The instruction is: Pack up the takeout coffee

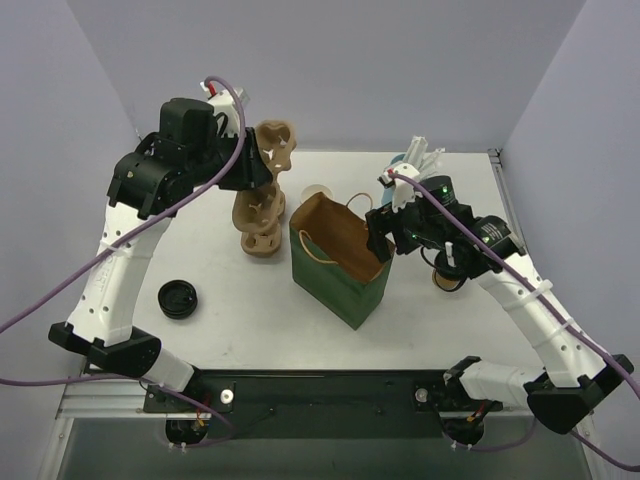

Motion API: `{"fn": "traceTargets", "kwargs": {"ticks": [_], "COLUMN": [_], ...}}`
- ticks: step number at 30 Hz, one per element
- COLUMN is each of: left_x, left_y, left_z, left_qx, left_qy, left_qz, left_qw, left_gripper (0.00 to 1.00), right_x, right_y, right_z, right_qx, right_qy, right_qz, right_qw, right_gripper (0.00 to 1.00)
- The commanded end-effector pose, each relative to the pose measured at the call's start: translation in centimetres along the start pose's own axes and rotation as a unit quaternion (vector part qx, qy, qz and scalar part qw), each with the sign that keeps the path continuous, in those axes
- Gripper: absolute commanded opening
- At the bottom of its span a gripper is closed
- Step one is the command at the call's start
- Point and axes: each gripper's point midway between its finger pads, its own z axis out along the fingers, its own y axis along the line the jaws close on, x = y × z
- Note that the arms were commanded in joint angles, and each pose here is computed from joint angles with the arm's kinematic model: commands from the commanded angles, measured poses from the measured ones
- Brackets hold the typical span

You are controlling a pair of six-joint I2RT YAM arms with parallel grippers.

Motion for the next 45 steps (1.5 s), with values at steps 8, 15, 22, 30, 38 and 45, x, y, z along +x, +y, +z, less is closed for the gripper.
{"fn": "traceTargets", "kwargs": {"ticks": [8, 15, 22, 30, 38, 45], "left_x": [-0.6, -2.2, -3.3, -3.9, -3.7, -3.2], "left_y": [-0.8, -1.1, -2.3, -5.3, -8.0, -9.3], "left_z": [-1.8, -3.1, -3.4, -3.4, -2.6, -2.4], "left_qx": [0.017, 0.011, 0.03, 0.059, 0.069, 0.064], "left_qy": [-0.021, -0.045, -0.052, -0.064, -0.067, -0.07], "left_qz": [-0.011, -0.024, -0.043, -0.061, -0.081, -0.086], "left_qw": [1.0, 0.999, 0.997, 0.994, 0.992, 0.992], "left_gripper": [0.36, 0.35, 0.33, 0.31, 0.3, 0.3], "right_x": [0.1, 0.0, 0.8, -0.3, -0.9, -0.1], "right_y": [-0.8, -1.5, -1.0, -0.2, 0.8, 1.9], "right_z": [2.7, 1.9, 2.0, 2.3, 2.1, 2.4], "right_qx": [0.034, 0.091, 0.141, 0.158, 0.152, 0.148], "right_qy": [0.021, -0.017, -0.077, -0.105, -0.123, -0.118], "right_qz": [0.072, 0.232, 0.353, 0.393, 0.436, 0.457], "right_qw": [0.997, 0.968, 0.922, 0.899, 0.878, 0.869], "right_gripper": [0.2, 0.0, 0.0, 0.01, 0.05, 0.18]}}
